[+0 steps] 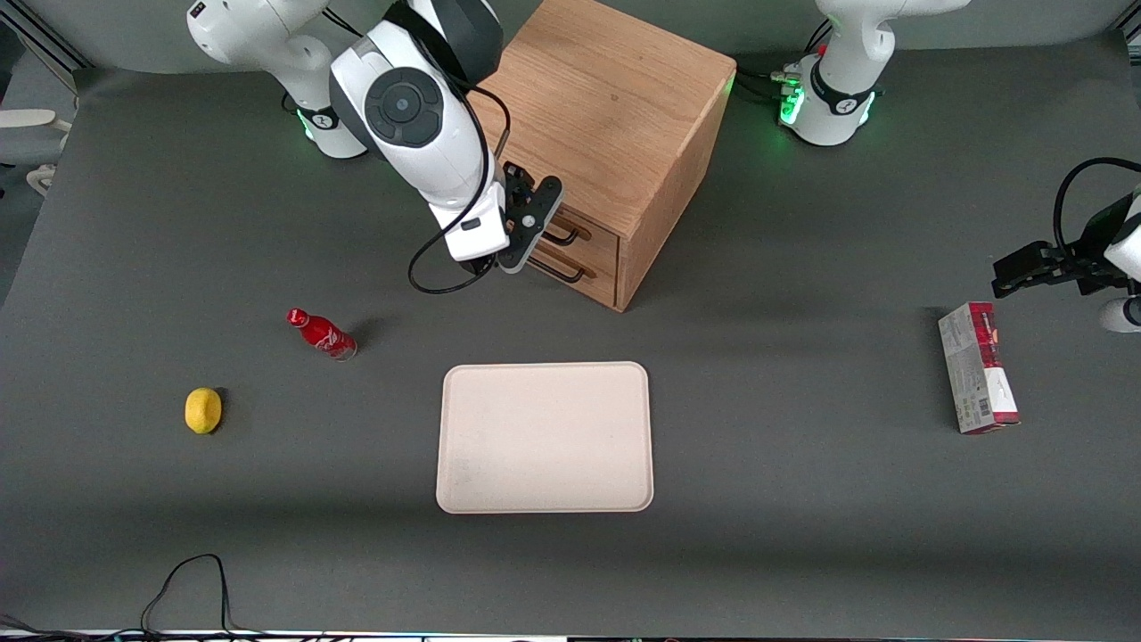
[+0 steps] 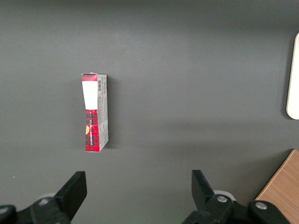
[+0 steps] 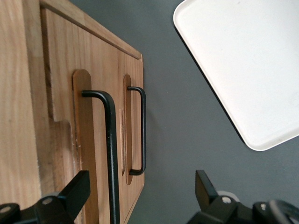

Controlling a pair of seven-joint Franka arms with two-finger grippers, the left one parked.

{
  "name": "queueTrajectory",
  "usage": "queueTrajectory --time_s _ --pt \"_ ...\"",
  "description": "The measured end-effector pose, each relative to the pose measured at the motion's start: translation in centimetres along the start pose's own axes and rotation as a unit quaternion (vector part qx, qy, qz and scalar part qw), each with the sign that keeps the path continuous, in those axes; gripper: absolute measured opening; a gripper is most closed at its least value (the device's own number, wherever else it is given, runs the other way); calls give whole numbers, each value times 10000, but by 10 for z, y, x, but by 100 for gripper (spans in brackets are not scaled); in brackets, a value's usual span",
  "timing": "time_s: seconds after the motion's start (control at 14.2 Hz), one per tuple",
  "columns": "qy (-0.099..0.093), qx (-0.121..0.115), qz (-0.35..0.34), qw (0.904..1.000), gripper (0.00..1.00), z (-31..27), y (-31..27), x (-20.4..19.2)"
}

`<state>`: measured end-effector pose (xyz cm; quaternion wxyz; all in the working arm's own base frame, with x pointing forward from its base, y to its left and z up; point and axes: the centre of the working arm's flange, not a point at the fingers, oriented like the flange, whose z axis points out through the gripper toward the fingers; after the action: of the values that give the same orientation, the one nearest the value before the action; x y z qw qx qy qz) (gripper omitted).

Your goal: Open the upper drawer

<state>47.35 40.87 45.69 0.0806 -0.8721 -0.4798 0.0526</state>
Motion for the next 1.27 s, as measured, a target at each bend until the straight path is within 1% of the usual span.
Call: queueTrajectory --time_s 0.21,0.71,1.27 --pt "-40 9 -32 10000 100 11 -5 -1" --pt "22 -36 23 10000 100 33 0 -5" --pt "13 -53 78 10000 100 52 5 -10"
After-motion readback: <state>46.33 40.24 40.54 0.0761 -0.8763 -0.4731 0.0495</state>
